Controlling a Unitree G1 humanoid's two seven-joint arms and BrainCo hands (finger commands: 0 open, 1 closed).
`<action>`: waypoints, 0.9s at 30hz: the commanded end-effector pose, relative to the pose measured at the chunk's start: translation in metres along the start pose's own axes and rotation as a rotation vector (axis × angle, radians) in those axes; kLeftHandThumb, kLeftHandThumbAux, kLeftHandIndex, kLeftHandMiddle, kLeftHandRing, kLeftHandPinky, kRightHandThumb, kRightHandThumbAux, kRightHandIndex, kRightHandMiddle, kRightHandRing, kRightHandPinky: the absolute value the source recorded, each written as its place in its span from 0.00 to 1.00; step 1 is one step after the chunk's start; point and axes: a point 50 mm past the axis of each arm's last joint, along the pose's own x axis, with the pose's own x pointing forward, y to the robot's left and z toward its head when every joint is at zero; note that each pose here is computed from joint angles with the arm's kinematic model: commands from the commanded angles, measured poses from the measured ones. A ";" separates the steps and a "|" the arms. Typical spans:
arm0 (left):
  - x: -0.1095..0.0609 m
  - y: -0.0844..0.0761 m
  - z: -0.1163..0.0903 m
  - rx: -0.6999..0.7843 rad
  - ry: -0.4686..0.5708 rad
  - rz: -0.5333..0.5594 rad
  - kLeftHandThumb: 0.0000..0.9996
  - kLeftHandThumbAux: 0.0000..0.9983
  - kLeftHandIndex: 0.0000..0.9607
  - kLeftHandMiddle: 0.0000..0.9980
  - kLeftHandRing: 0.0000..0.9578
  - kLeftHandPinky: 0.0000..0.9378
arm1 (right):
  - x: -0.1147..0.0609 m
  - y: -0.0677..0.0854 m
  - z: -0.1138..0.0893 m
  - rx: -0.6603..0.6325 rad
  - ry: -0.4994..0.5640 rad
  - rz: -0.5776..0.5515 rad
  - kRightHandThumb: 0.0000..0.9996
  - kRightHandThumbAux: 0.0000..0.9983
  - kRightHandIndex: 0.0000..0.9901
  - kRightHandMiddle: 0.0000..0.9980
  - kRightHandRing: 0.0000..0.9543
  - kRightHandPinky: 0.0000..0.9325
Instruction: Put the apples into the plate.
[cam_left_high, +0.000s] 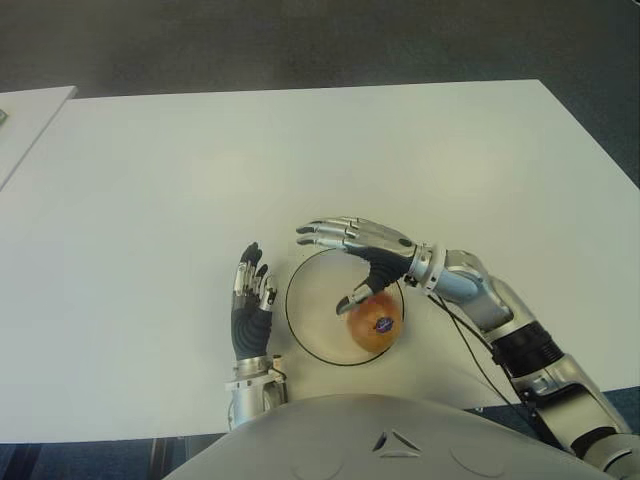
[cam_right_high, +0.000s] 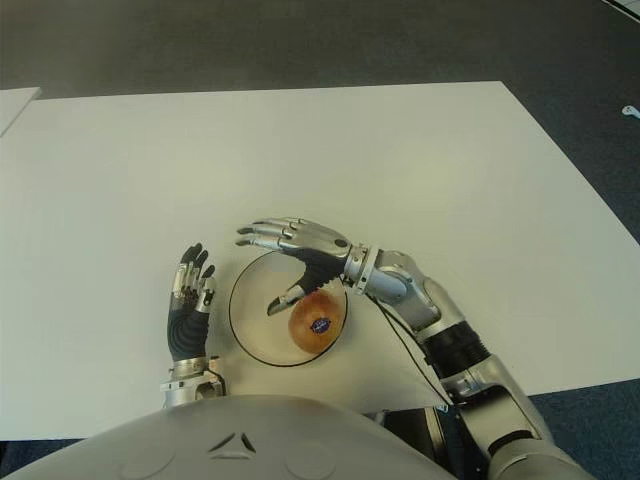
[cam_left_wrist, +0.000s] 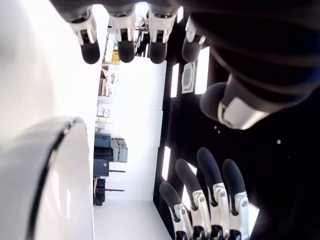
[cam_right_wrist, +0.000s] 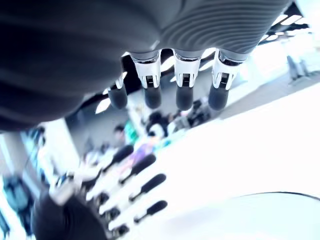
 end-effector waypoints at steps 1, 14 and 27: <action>-0.001 -0.002 -0.001 -0.008 0.020 0.025 0.03 0.50 0.03 0.00 0.00 0.00 | -0.001 -0.003 0.000 0.100 0.065 -0.050 0.11 0.26 0.00 0.00 0.00 0.00; 0.000 -0.001 -0.002 0.001 0.015 0.017 0.01 0.51 0.02 0.00 0.00 0.00 | -0.011 -0.013 0.008 0.220 0.148 -0.179 0.11 0.24 0.00 0.00 0.00 0.00; 0.000 0.001 -0.004 -0.016 0.025 0.051 0.04 0.51 0.04 0.01 0.00 0.00 | -0.036 -0.011 -0.027 0.588 0.309 -0.410 0.08 0.25 0.00 0.00 0.00 0.00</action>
